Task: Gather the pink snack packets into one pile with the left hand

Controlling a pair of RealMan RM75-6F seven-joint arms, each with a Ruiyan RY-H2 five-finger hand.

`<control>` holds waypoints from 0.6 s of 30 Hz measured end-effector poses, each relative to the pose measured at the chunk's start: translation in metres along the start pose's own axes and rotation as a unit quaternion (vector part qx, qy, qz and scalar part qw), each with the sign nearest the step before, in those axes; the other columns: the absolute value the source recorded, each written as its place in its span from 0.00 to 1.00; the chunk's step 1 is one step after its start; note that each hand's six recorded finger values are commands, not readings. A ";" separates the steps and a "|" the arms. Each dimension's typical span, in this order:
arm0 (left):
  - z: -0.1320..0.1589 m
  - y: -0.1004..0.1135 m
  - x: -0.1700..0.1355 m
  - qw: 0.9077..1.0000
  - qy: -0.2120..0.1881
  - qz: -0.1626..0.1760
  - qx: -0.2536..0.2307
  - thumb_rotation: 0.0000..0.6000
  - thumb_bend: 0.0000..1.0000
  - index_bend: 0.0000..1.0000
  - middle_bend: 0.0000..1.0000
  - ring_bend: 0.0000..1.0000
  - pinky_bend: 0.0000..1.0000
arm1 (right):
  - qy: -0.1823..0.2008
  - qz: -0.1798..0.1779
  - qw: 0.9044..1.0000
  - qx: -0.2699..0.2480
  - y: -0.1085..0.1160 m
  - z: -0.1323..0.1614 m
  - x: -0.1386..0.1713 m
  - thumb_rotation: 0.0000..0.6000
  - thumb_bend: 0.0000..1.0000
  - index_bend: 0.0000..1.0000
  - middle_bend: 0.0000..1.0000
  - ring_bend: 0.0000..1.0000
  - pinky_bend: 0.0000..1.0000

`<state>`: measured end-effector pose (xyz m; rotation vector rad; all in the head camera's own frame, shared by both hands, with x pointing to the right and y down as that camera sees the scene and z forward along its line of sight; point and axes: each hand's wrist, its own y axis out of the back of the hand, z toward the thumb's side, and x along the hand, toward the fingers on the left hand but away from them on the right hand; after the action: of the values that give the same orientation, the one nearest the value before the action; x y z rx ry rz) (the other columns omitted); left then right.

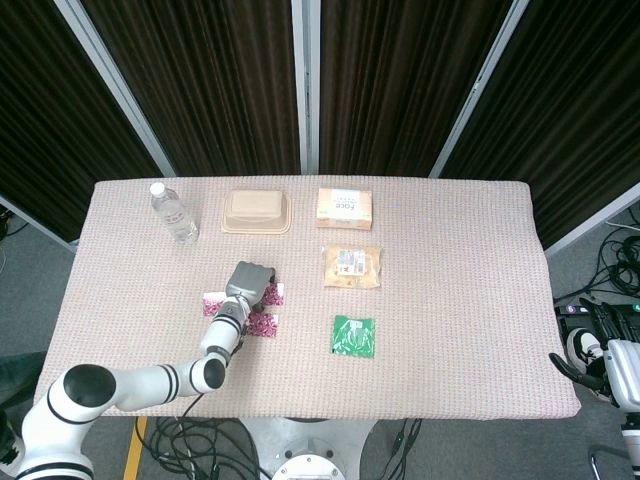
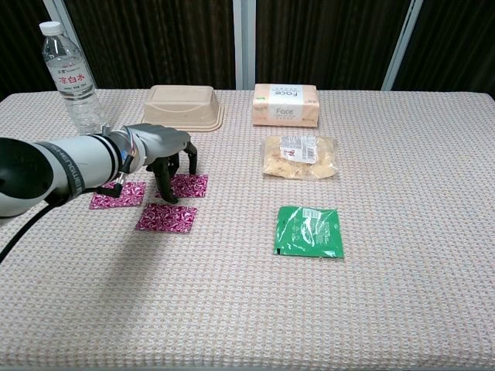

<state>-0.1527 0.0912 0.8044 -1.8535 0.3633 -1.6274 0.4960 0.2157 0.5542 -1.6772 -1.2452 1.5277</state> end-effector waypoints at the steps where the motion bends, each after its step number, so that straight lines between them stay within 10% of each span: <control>1: 0.000 0.000 0.000 1.000 0.000 0.000 0.000 1.00 0.23 0.40 0.83 0.85 0.87 | 0.000 0.000 1.000 0.000 0.000 0.000 0.000 0.15 0.09 0.06 0.11 0.00 0.08; 18: -0.002 0.009 -0.004 1.000 -0.003 0.016 -0.001 1.00 0.25 0.49 0.84 0.86 0.87 | 0.001 -0.003 1.000 0.000 0.002 0.001 0.001 0.15 0.09 0.06 0.11 0.00 0.08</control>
<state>-0.1534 0.0865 0.7961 -1.8455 0.3905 -1.6008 0.4953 0.2155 0.5519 -1.6722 -1.2480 1.5222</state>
